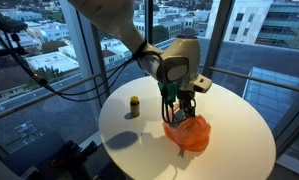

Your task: Remove the blue box from the plastic

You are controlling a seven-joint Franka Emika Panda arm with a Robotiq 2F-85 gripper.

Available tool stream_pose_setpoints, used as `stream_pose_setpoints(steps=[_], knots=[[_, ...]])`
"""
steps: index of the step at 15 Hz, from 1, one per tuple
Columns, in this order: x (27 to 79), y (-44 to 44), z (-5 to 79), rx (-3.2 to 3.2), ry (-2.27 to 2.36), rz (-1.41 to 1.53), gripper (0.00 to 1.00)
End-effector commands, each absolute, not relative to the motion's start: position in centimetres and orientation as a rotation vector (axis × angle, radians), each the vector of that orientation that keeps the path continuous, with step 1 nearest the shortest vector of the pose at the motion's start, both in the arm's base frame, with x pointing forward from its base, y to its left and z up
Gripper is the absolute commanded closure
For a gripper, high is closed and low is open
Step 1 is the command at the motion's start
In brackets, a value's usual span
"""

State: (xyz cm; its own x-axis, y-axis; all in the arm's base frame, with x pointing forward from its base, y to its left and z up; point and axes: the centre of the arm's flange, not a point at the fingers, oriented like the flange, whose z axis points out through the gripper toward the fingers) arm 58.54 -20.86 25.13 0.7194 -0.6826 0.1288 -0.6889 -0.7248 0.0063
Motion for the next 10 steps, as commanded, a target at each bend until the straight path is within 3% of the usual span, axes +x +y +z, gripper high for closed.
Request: stream_pose_setpoints(steps=[1, 10], knots=[[59.1, -20.2, 24.6, 2.848, -1.114, 0.196, 0.0], [59.6, -18.3, 23.4, 2.852, -1.035, 0.203, 0.0]])
